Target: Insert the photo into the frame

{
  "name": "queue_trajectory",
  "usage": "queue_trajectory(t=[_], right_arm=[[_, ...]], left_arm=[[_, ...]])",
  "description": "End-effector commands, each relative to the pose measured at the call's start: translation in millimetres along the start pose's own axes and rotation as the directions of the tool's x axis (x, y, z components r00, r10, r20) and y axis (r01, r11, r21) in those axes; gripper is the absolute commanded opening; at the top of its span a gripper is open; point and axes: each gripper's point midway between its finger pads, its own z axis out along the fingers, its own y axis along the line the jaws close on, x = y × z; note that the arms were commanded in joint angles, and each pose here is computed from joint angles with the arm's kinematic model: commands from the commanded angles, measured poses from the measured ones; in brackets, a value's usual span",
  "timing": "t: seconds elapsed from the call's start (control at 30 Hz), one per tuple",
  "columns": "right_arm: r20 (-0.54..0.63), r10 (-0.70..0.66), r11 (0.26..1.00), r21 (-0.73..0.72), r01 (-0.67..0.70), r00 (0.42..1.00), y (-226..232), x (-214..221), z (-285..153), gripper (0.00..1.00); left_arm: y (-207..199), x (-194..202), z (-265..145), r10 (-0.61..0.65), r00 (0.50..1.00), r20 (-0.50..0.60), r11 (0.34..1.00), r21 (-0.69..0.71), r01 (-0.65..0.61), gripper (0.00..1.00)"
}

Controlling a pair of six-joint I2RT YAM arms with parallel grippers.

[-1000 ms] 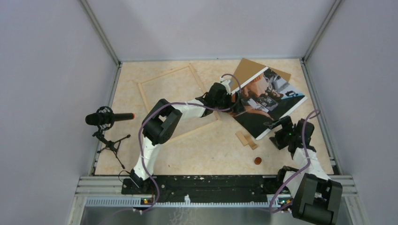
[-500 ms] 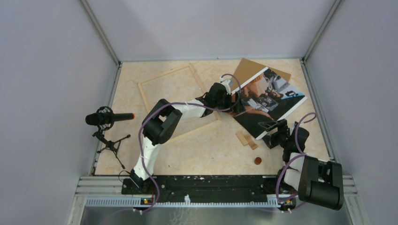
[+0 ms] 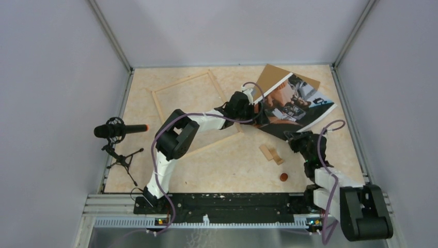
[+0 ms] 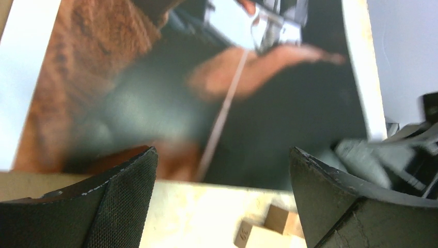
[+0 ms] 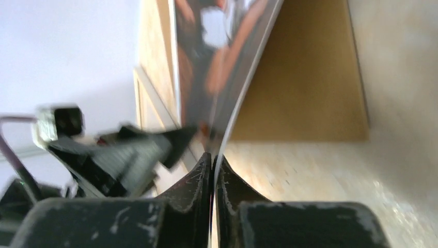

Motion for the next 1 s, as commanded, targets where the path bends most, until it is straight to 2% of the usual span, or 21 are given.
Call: queue_trajectory(t=[0.0,0.1,0.17,0.3,0.43,0.47,0.53,0.57,0.67,0.77,0.9,0.97], right_arm=[[0.268,-0.140,0.987,0.115,0.112,0.953,39,-65,-5,0.00],[0.275,-0.353,0.930,0.208,0.303,0.894,71,-88,-20,0.00],[0.232,-0.508,0.853,0.274,0.445,0.830,96,-102,-27,0.00],[0.098,-0.759,0.644,0.264,0.718,0.644,164,-117,-31,0.00],[0.007,-0.879,0.468,0.199,0.861,0.477,233,-116,-37,0.00],[0.022,-0.907,0.418,0.174,0.892,0.420,263,-113,-43,0.00],[-0.009,-0.952,0.299,0.186,0.936,0.306,292,-99,-43,0.00],[-0.020,-0.969,0.238,0.185,0.953,0.246,308,-87,-42,0.00],[-0.114,-0.993,-0.006,0.191,0.982,0.016,327,-35,-22,0.00],[-0.205,-0.965,-0.181,0.075,0.981,-0.163,325,40,14,0.00],[-0.271,-0.863,-0.421,-0.084,0.903,-0.427,297,147,54,0.00],[-0.241,-0.809,-0.518,-0.136,0.844,-0.536,282,203,63,0.00]], left_arm=[[-45,-20,-43,-0.009,1.000,0.012,0.999,0.054,0.008,0.99],[-93,-59,-92,0.035,0.995,0.094,0.993,0.111,-0.045,0.99],[-130,-87,-141,0.090,0.980,0.177,0.984,0.138,-0.115,0.99],[-169,-119,-234,0.181,0.921,0.345,0.966,0.113,-0.232,0.99],[-192,-140,-340,0.245,0.800,0.548,0.950,0.027,-0.310,0.99],[-195,-144,-368,0.256,0.761,0.596,0.949,-0.006,-0.315,0.99],[-199,-151,-424,0.269,0.669,0.693,0.948,-0.067,-0.313,0.99],[-200,-154,-453,0.268,0.619,0.739,0.949,-0.091,-0.302,0.99],[-208,-153,-523,0.250,0.491,0.835,0.949,-0.112,-0.294,0.99],[-216,-147,-571,0.221,0.403,0.888,0.950,-0.102,-0.296,0.99],[-222,-143,-602,0.213,0.353,0.911,0.946,-0.101,-0.309,0.99],[-224,-141,-611,0.216,0.343,0.914,0.943,-0.105,-0.316,0.99]])
